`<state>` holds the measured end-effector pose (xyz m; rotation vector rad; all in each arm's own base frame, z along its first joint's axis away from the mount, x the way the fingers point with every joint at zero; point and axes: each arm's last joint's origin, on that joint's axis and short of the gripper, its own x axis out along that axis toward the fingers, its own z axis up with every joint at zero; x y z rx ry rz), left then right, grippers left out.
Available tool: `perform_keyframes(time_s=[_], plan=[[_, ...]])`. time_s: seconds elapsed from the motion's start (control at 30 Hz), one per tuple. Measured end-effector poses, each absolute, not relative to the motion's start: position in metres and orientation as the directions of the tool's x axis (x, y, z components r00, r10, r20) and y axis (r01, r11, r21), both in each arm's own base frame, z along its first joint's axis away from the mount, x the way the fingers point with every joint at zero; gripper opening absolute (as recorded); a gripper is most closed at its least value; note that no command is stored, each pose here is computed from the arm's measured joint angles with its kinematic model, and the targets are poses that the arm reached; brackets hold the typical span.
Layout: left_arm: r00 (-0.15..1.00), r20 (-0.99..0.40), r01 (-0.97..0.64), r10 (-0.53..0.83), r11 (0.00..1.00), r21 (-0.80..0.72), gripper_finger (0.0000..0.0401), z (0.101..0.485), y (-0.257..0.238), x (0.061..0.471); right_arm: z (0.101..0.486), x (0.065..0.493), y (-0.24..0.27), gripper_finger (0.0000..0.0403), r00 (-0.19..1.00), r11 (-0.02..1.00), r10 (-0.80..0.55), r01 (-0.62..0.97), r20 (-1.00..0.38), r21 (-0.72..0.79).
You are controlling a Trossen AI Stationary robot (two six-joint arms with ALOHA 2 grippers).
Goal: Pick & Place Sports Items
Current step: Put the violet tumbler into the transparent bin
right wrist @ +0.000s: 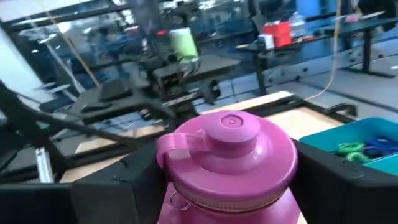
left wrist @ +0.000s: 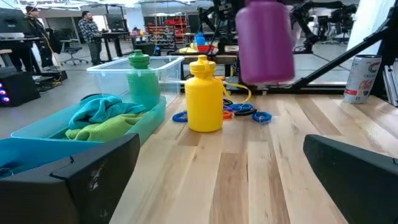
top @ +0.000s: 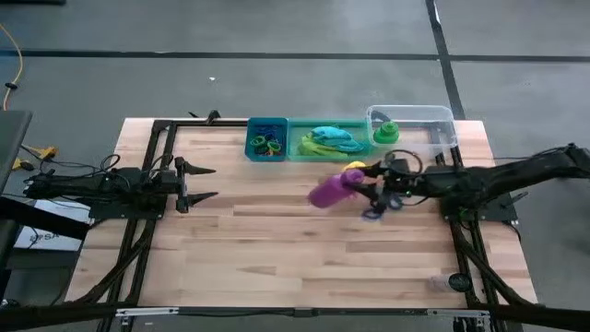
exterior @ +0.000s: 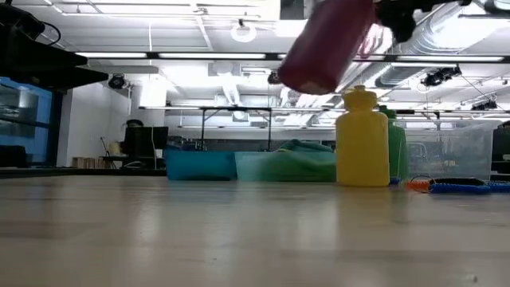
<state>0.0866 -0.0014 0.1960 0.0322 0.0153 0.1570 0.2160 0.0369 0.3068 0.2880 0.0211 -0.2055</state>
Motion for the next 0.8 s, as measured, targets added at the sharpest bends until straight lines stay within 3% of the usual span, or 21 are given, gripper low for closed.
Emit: perform_keyframes(time_s=[0.4,0.6,0.8], plan=[[0.988,-0.013,-0.156,0.157,0.987,0.033,0.0368,0.196,-0.001,0.087,0.346,0.193,0.031,0.0204,0.972,0.968,-0.234,0.231,0.026,0.094],[0.988,-0.013,-0.156,0.156,0.987,0.033,0.0368,0.196,-0.001,0.087,0.377,0.186,0.024,0.0204,0.906,0.909,-0.414,0.416,0.088,-0.003],[0.988,-0.013,-0.156,0.157,0.987,0.033,0.0368,0.196,-0.001,0.087,0.4,0.177,0.014,0.0204,0.772,0.771,-0.624,0.634,0.12,-0.068]])
